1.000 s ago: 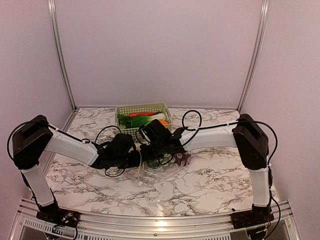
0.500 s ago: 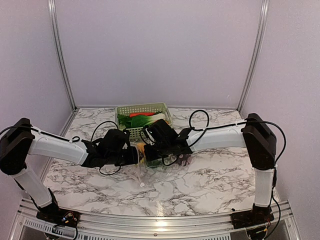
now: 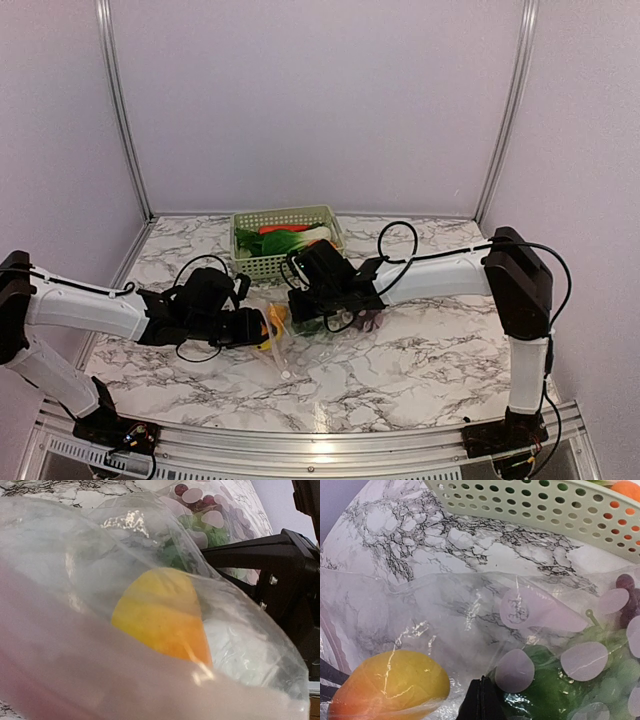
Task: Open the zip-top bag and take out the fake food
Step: Pick up the fake fruit from the zipper food storage bag.
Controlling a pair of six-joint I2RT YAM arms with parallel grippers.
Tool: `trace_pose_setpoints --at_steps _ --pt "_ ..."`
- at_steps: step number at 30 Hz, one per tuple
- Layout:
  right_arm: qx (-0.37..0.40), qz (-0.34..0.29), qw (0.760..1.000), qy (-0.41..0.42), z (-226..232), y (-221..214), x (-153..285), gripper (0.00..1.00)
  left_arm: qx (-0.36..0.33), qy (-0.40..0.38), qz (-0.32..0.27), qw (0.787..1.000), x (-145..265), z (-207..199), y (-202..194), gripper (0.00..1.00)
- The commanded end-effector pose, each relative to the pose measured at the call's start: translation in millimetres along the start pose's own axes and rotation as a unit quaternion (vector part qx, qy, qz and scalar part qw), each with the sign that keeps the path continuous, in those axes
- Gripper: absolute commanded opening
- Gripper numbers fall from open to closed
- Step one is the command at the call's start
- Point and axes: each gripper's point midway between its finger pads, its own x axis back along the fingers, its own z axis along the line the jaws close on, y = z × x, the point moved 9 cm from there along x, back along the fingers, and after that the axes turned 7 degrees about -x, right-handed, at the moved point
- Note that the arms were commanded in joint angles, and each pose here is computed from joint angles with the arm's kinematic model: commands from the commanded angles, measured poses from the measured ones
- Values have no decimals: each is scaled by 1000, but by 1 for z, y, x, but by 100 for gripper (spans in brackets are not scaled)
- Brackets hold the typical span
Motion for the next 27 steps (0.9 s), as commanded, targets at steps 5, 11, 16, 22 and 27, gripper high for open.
trace_pose_setpoints --at_steps 5,11,16,22,27 --pt "-3 -8 1000 -5 -4 5 -1 0 -23 -26 61 998 28 -3 -16 33" --pt "-3 -9 1000 5 -3 9 -3 0 -20 -41 101 994 44 2 -33 33" --pt "-2 -10 1000 8 0 13 -5 1 -30 -47 128 990 60 3 -46 33" --pt "-4 -18 1000 17 4 19 -4 2 -36 -39 135 989 90 6 -54 34" --pt "-6 -26 999 27 9 27 0 3 -29 -59 115 991 118 5 -55 34"
